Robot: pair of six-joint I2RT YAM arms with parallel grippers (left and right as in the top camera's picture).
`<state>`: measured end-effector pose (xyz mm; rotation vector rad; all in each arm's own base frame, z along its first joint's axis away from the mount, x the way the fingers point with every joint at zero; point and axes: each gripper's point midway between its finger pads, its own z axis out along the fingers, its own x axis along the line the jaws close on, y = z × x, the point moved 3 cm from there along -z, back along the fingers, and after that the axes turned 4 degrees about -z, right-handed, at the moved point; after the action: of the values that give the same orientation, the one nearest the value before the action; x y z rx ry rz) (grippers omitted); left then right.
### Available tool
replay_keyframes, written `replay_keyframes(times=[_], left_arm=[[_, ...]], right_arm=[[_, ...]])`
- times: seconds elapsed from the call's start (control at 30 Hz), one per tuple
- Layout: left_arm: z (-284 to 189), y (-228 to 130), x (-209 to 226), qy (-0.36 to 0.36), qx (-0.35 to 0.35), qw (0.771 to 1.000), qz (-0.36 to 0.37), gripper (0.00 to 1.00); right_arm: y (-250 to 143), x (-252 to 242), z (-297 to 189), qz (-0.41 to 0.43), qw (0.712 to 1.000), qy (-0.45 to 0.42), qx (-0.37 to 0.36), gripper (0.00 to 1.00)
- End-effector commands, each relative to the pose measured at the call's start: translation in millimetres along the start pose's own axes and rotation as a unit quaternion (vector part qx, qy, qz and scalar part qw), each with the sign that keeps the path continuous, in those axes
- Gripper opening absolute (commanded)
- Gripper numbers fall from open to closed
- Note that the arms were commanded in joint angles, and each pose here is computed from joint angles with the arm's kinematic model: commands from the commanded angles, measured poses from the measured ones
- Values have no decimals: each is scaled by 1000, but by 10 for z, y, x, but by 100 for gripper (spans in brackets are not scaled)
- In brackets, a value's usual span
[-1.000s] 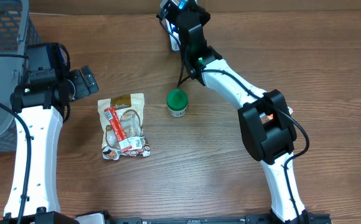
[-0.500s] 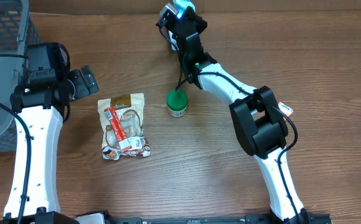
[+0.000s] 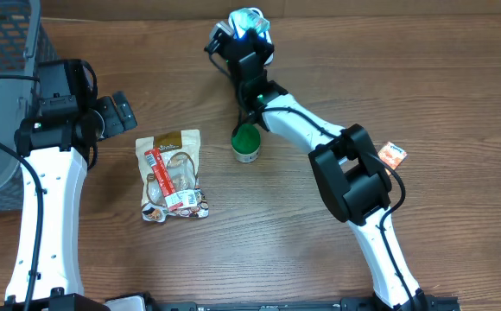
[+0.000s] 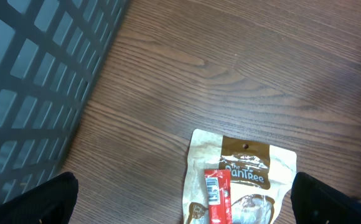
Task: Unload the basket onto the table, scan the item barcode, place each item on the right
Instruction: 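Hold the teal packet in front of the white scanner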
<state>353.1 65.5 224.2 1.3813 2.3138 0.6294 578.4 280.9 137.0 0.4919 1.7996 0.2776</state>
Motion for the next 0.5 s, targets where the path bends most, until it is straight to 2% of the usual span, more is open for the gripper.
replay_keyframes(times=[0.0,0.47], left_arm=[[-52,64,5,0,-11,1000,6,100],[-52,64,5,0,-11,1000,6,100]], right_arm=[[82,60,-42,25,1000,6,-5,4],[50,193,-101,24,999,22,15,4]])
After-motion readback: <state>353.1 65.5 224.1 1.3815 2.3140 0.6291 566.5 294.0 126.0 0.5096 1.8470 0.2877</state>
